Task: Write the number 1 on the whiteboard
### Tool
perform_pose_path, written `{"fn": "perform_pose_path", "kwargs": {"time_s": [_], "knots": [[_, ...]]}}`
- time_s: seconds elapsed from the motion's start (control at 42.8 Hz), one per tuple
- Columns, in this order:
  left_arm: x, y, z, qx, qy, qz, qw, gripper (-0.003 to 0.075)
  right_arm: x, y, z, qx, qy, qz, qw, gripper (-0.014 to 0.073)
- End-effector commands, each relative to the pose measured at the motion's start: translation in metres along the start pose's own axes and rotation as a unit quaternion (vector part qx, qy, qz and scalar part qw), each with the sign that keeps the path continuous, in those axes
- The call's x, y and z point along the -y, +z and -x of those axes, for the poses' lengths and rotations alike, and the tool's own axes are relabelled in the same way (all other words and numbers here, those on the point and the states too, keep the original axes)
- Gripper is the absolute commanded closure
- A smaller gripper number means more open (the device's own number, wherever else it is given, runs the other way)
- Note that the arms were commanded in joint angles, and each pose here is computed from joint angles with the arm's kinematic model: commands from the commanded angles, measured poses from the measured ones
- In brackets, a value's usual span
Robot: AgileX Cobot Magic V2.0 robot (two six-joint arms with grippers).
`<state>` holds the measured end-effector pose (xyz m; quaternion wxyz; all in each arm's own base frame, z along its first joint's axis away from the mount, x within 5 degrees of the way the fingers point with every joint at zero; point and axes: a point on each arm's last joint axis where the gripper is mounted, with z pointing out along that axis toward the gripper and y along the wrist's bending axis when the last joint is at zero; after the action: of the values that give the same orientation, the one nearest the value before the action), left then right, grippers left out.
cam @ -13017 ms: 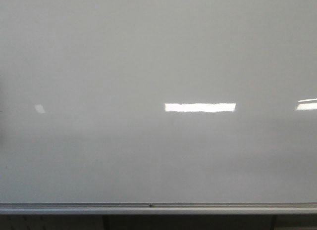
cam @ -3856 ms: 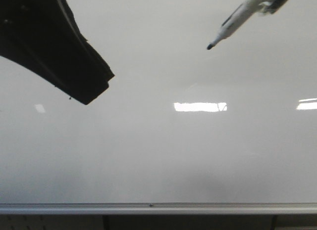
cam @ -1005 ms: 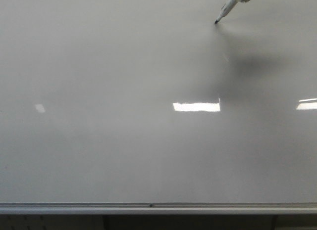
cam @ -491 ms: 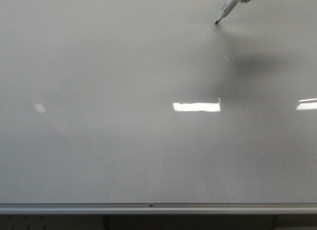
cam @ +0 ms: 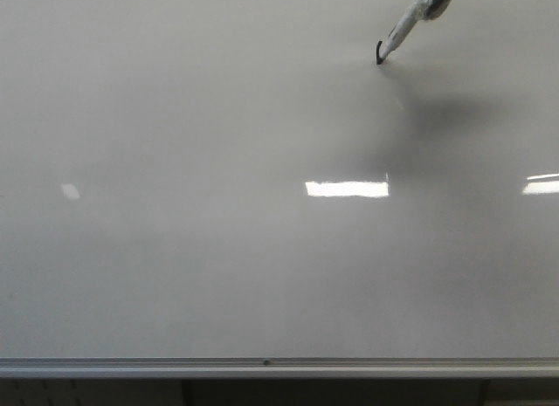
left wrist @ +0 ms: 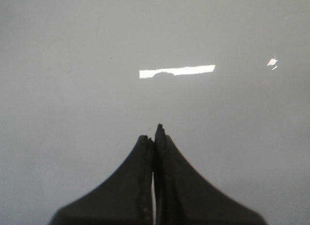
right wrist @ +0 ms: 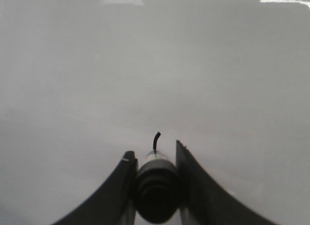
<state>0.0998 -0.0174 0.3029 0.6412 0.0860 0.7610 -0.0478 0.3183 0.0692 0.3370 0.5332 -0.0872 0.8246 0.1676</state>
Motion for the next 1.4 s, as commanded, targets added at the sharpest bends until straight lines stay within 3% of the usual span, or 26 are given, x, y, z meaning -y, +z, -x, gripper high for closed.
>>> {"fn": "perform_pose_path", "kwargs": {"time_s": [0.0, 0.654, 0.795, 0.981, 1.098, 1.262, 1.379], "knots": [[-0.004, -0.002, 0.015, 0.046, -0.012, 0.020, 0.999, 0.0741, 0.000, -0.012, 0.019, 0.042, -0.008, -0.014, 0.999, 0.0655], [-0.004, -0.002, 0.015, 0.046, -0.012, 0.020, 0.999, 0.0741, 0.010, -0.002, -0.046, -0.048, 0.013, -0.030, 0.998, 0.0655], [-0.004, -0.002, 0.015, 0.046, -0.012, 0.020, 0.999, 0.0741, 0.000, -0.017, -0.039, -0.044, 0.010, 0.001, 0.999, 0.0655], [-0.004, -0.002, 0.015, 0.046, -0.012, 0.020, 0.999, 0.0741, -0.021, -0.069, -0.008, 0.032, -0.013, 0.030, 0.999, 0.0655], [-0.004, -0.002, 0.015, 0.046, -0.012, 0.020, 0.999, 0.0741, -0.039, -0.102, 0.014, 0.062, -0.026, 0.078, 0.995, 0.0655], [-0.003, -0.002, 0.015, 0.040, -0.012, 0.016, 0.999, 0.0740, -0.060, -0.122, 0.026, 0.037, -0.056, 0.161, 0.985, 0.0655], [0.003, 0.002, 0.017, -0.010, 0.004, -0.023, 1.000, 0.0717, -0.069, -0.128, 0.025, 0.006, -0.067, 0.205, 0.977, 0.0655]]}}
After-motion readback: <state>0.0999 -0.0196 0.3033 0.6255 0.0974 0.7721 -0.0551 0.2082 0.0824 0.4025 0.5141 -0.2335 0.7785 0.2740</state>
